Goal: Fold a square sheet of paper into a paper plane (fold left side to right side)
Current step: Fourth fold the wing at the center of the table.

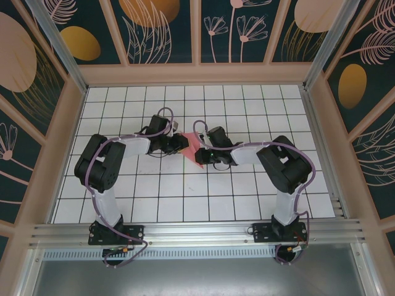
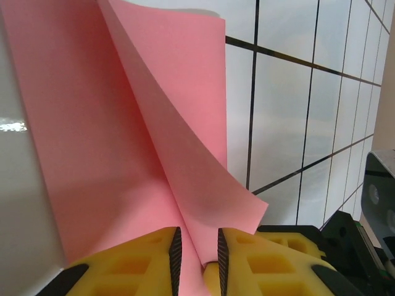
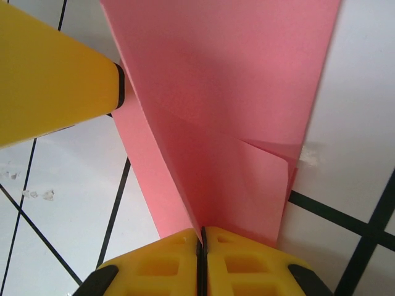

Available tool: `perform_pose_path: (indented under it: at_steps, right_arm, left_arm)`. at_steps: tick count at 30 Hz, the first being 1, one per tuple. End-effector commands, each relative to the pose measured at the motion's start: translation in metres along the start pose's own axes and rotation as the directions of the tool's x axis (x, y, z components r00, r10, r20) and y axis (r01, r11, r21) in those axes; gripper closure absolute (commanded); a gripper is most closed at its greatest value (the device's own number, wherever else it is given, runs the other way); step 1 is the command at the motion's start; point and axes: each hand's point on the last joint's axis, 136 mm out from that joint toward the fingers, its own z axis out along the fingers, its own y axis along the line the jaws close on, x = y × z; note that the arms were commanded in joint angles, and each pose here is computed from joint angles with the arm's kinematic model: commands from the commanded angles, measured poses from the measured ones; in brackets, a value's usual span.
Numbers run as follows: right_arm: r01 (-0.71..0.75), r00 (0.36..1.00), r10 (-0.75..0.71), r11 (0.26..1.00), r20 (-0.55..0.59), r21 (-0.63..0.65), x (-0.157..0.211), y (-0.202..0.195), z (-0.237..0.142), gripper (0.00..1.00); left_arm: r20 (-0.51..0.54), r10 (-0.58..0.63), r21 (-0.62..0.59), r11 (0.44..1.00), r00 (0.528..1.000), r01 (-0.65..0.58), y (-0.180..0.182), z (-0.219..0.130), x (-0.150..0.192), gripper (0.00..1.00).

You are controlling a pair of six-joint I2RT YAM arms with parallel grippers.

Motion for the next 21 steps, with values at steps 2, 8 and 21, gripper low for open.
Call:
perform_pose_path:
  at_steps: [2,8,21]
  right_arm:
    - [-0.030,0.999,0.031,0.998,0.022,-0.058,-0.006,0.007,-0.007,0.87]
    - [-0.040,0.999,0.040,0.997,0.010,-0.073,-0.004,0.007,-0.004,0.87]
    - [-0.066,0.998,0.065,0.995,-0.020,-0.071,0.000,0.001,0.003,0.86]
  left_arm:
    - [0.007,0.007,0.018,1.000,1.000,-0.008,-0.005,0.007,-0.007,0.68]
    - [-0.015,0.010,0.015,1.000,1.000,-0.010,-0.004,0.016,-0.003,0.65]
    - [-0.036,0.009,-0.050,0.999,0.999,-0.011,0.011,0.026,-0.001,0.64]
